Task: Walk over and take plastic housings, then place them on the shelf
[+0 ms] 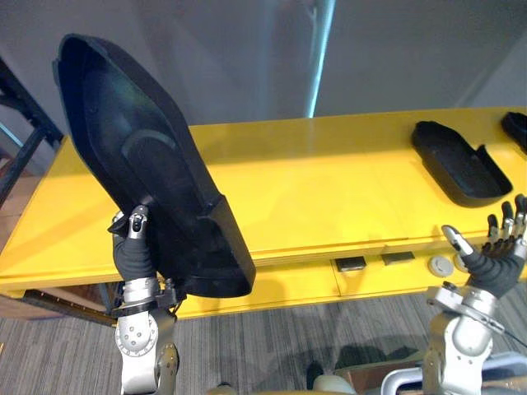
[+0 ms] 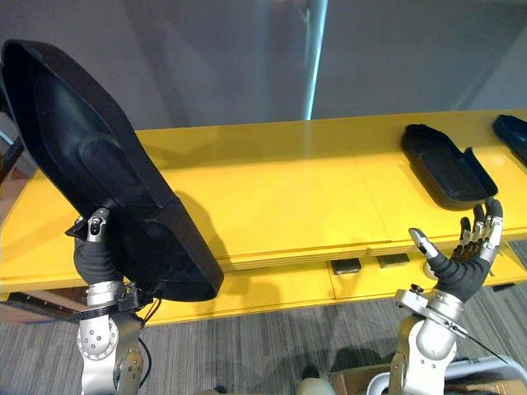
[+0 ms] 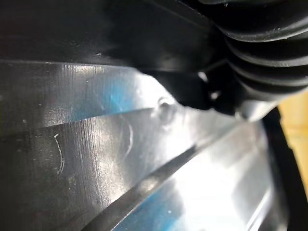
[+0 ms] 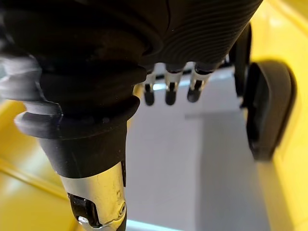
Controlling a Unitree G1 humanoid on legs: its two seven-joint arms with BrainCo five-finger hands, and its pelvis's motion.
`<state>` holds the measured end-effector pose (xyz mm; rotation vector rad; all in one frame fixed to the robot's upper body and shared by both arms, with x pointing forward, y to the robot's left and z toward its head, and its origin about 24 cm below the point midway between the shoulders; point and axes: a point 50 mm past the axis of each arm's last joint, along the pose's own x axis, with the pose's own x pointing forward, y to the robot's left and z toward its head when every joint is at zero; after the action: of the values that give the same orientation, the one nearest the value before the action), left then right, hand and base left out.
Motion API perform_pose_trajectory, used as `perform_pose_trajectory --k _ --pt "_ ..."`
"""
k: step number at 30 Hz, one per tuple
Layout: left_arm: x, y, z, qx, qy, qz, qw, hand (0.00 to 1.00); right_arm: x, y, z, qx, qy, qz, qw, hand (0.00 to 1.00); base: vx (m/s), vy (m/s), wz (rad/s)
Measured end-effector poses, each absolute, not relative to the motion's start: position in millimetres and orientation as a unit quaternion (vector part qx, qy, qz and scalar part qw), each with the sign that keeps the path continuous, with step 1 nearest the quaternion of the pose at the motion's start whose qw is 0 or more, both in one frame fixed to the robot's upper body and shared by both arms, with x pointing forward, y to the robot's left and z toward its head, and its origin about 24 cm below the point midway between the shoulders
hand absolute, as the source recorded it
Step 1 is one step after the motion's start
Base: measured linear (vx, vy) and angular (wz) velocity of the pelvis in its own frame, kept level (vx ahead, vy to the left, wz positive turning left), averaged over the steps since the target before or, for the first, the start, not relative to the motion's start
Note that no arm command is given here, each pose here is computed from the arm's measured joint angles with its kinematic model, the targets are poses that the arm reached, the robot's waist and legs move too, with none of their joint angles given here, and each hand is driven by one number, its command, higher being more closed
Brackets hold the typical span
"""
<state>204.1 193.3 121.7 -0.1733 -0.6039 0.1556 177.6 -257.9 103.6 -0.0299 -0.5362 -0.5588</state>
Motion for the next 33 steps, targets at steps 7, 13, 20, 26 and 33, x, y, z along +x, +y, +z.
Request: perform_pose_trajectory --k 7,13,20,26,33 --pt "265 182 127 -0.061 -0.224 0.02 0.972 1.0 178 -247 115 -0.042 -0.281 -0.199 0.938 0.0 -0.03 0.007 -0.31" --pt "323 202 103 -0.051 -0.086 0.073 0.992 1.0 184 -238 130 -0.069 -0.303 -0.107 0.944 0.0 -0.03 -0.001 -0.41" --pt "364 230 110 -0.035 0.001 0.136 0.99 1.0 191 -225 131 -0.065 -0.295 -0.002 0.953 0.0 -0.04 -0.012 -0.31" --pt "367 246 87 -0.039 0.115 0.159 0.98 1.0 197 -218 133 -0.072 -0.283 0.051 0.955 0.0 -0.03 -0.022 -0.15" --pt "374 254 99 -0.085 0.127 0.19 0.97 1.0 204 -209 148 -0.063 -0.311 0.083 0.945 0.0 -0.04 -0.006 -0.05"
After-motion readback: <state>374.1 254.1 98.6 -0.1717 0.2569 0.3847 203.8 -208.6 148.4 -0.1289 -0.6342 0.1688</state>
